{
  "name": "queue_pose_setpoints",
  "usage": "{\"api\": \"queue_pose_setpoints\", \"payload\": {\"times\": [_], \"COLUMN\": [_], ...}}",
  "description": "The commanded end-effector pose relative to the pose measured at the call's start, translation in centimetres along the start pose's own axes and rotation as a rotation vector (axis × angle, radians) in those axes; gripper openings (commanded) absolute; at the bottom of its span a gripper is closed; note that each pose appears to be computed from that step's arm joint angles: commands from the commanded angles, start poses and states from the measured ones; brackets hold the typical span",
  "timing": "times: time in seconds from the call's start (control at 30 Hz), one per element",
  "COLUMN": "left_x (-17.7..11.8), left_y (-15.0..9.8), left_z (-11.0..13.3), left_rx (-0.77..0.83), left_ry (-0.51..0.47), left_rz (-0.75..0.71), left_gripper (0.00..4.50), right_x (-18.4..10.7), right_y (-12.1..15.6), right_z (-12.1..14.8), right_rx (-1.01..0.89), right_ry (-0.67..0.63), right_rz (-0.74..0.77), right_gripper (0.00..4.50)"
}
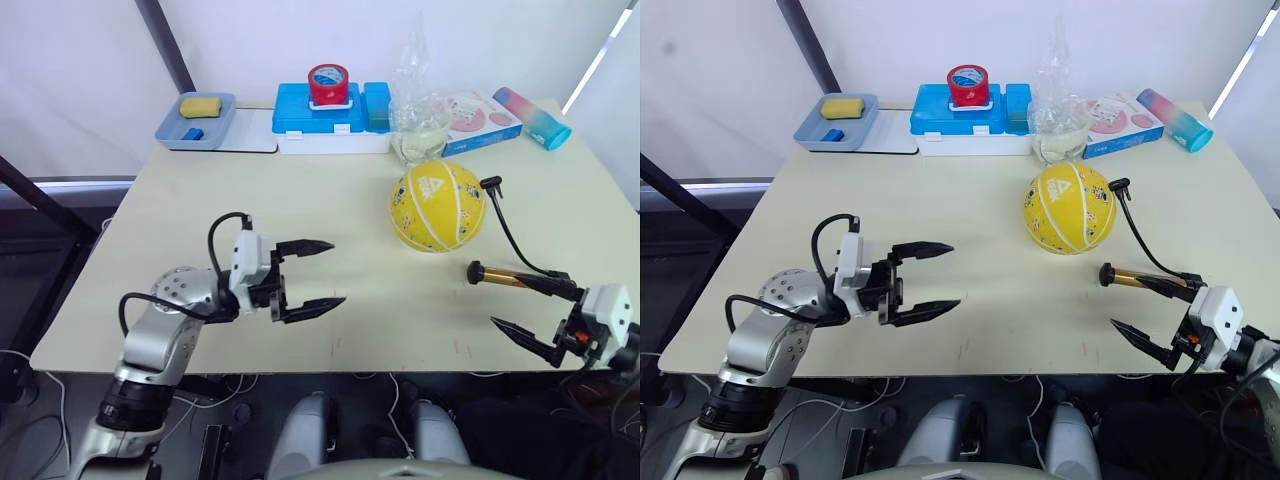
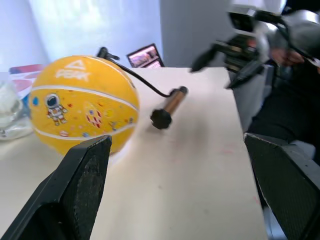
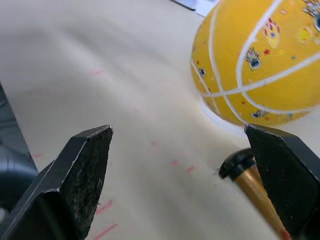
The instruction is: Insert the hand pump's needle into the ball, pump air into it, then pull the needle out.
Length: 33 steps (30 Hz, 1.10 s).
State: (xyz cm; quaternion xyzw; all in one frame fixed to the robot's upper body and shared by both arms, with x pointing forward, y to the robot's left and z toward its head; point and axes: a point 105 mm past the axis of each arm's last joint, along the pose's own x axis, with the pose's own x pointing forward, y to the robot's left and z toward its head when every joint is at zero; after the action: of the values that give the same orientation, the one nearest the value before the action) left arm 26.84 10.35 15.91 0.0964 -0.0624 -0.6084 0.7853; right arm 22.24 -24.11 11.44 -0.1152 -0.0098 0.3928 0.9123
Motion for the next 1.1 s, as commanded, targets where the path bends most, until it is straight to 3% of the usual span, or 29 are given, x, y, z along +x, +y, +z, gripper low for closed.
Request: {"api": "queue_pose_setpoints", "payload": {"times": [0.03,0.4,0.77,1.1], "left_x": [1.7,6.9,13.9,18.2], "left_y": [1.1,6.3,8.8,10.6], "left_z": [1.5,3.8,4.5,5.6], "left_rx": [0.0,-0.077,-0.106,-0.095], "left_ry": [-0.035,-0.052,-0.023,-0.006], "left_rz": [0.075,0.326,0.355,0.423], "left_gripper": [4.5,4.5,4.5,4.5], "right_x": [-0.9,-1.2,-0.8,0.3], "right_y": [-0.2,1.0,1.2,1.4], "right_z": [1.6,2.7,3.0,3.6], "right_rx": [0.006,0.076,0.075,0.065], "right_ry": [-0.097,-0.198,-0.218,-0.226], "right_rz": [-0.064,-0.03,-0.042,-0.028], "right_gripper": [4.43,4.43,4.43,4.43]}}
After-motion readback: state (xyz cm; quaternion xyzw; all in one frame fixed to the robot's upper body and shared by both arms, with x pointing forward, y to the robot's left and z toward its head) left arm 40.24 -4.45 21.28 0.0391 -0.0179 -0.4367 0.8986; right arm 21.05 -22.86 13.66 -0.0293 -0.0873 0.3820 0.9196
